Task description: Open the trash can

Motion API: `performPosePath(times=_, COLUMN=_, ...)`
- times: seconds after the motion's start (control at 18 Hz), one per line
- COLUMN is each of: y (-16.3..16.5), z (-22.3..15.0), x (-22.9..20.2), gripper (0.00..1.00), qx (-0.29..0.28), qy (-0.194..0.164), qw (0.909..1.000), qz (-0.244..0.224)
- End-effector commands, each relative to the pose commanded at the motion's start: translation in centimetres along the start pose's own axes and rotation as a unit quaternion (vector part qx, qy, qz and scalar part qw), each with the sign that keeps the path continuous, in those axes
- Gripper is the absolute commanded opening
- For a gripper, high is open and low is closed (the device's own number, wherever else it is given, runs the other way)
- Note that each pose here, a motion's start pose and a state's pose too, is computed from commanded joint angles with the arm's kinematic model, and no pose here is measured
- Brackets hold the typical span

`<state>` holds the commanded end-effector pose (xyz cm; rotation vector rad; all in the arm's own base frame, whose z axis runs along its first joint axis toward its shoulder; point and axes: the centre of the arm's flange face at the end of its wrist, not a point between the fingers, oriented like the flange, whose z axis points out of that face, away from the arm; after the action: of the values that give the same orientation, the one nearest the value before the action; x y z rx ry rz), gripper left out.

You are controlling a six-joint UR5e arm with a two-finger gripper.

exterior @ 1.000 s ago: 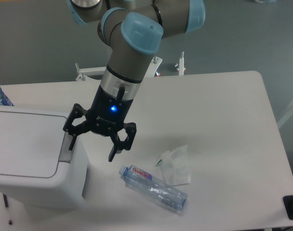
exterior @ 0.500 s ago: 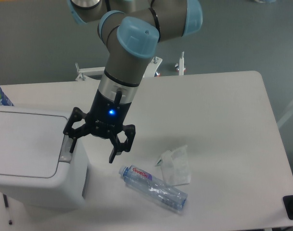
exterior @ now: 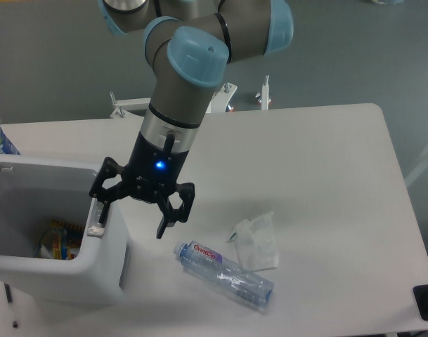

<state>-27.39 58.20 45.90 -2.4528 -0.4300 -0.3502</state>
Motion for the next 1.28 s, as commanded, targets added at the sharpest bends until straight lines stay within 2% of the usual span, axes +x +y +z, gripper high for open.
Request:
performPosePath(times=0.56, y=-1.6, z=-2.1, x=0.1, gripper=1.00, qx=0.021, qy=-0.008, qw=0.9997, qz=0.011)
performPosePath(times=0.61, y=-1.5, z=-2.4, x=-1.2, gripper=1.00, qx=0.022, qy=-0.016, qw=0.9996, qz=0.002)
performPosePath(times=0.72, y=-0.4, z=-3.9, x=-5.8, gripper=1.00, qx=0.018, qy=-0.058, qw=0.9978, qz=-0.029)
performPosePath(times=0.89, y=-0.1, z=-4.4, x=-8.4, gripper=1.00, qx=0.017, qy=-0.073, qw=0.9972, qz=-0.011)
performPosePath(times=1.0, y=-1.0, z=-4.6, x=-9.3, gripper=1.00, qx=0.017, qy=-0.086, qw=0.9961, qz=-0.001)
performPosePath(times=1.28, y=-1.9, z=-5.2, x=-12.9, gripper=1.00, qx=0.011, qy=-0.128, qw=0.9917, qz=0.001)
